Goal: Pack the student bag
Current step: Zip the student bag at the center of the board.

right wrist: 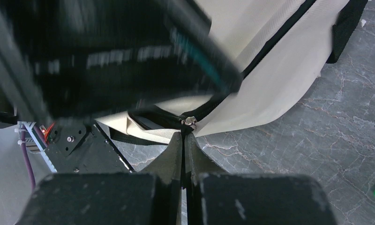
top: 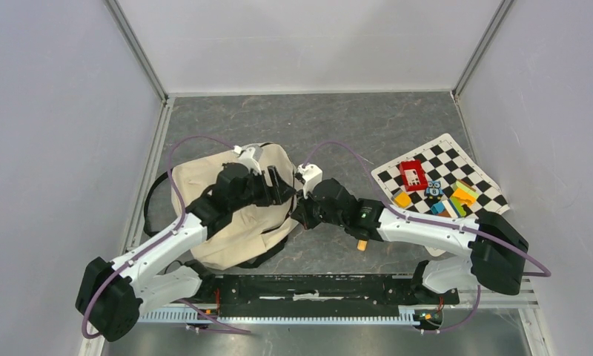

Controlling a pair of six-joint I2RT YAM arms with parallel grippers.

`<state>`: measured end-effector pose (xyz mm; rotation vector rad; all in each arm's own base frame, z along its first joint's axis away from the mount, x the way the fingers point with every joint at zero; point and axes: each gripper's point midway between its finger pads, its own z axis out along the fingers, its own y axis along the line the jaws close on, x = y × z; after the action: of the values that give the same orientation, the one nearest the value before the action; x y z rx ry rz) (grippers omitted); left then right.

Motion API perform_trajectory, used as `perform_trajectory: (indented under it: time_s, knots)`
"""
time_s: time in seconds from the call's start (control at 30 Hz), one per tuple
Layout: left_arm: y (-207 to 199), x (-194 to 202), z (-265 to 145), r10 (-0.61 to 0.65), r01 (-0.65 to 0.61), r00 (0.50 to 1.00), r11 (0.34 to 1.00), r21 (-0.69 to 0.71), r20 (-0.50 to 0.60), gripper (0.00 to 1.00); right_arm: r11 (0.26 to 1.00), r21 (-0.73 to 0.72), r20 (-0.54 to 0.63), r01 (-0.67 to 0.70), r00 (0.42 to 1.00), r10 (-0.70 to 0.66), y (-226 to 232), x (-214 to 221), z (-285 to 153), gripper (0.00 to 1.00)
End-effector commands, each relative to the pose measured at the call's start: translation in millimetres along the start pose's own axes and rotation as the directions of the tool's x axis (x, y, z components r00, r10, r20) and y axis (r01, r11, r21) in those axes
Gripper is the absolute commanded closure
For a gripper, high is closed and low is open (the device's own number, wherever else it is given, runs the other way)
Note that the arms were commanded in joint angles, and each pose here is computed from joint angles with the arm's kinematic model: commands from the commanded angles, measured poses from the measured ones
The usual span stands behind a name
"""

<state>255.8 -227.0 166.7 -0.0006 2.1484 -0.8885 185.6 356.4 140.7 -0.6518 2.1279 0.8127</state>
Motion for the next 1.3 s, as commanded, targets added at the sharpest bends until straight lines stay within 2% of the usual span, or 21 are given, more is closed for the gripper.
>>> perform_trajectory:
  time_s: [0.0, 0.13, 0.23, 0.37, 0.5, 0.57, 0.67, 0.8, 0.9, 1.27]
  knots:
    - [-25, 23, -6, 0.048, -0.041, 0.997, 0.992, 0.123, -0.058, 0.19, 1.0, -0.017, 0.042, 0.006, 0.999, -0.005, 2, -10, -7, 1.0]
    - [-24, 37, 2, 0.097, -0.087, 0.99, 0.991, 0.099, -0.107, 0.19, 1.0, -0.021, 0.031, 0.004, 1.0, -0.003, 1, -6, -6, 1.0]
    - [-20, 44, 14, 0.123, -0.115, 0.982, 0.992, 0.059, -0.146, 0.28, 1.0, -0.028, 0.032, 0.003, 0.999, -0.002, 3, -6, -8, 1.0]
    - [-25, 45, 29, 0.147, -0.14, 0.974, 0.989, 0.052, -0.17, 0.55, 1.0, -0.022, 0.035, 0.009, 0.999, -0.009, 1, -7, -12, 1.0]
    - [-37, 28, 43, 0.151, -0.145, 0.981, 0.988, 0.055, -0.125, 0.9, 0.999, 0.04, 0.024, 0.035, 0.999, -0.036, -10, -8, -18, 1.0]
    - [-44, 15, 49, 0.148, -0.144, 0.985, 0.988, 0.051, -0.091, 0.97, 0.996, 0.075, 0.027, 0.053, 0.998, -0.056, -15, -12, -21, 1.0]
    - [-55, -6, 59, 0.145, -0.144, 0.989, 0.989, 0.043, -0.04, 0.98, 0.993, 0.101, 0.029, 0.066, 0.997, -0.069, -19, -16, -24, 1.0]
    - [-63, -23, 73, 0.139, -0.139, 0.99, 0.99, 0.023, -0.004, 0.98, 0.996, 0.06, 0.011, 0.061, 0.998, -0.061, -8, -11, -18, 1.0]
    - [-58, -40, 80, 0.141, -0.139, 0.989, 0.989, -0.046, 0.046, 0.98, 0.998, 0.028, -0.008, 0.056, 0.998, -0.056, 4, -2, -13, 1.0]
    - [-63, -105, 70, 0.126, -0.101, 0.968, 0.988, -0.12, 0.217, 0.98, 1.0, -0.012, -0.043, 0.008, 0.999, -0.009, 26, 32, -14, 1.0]
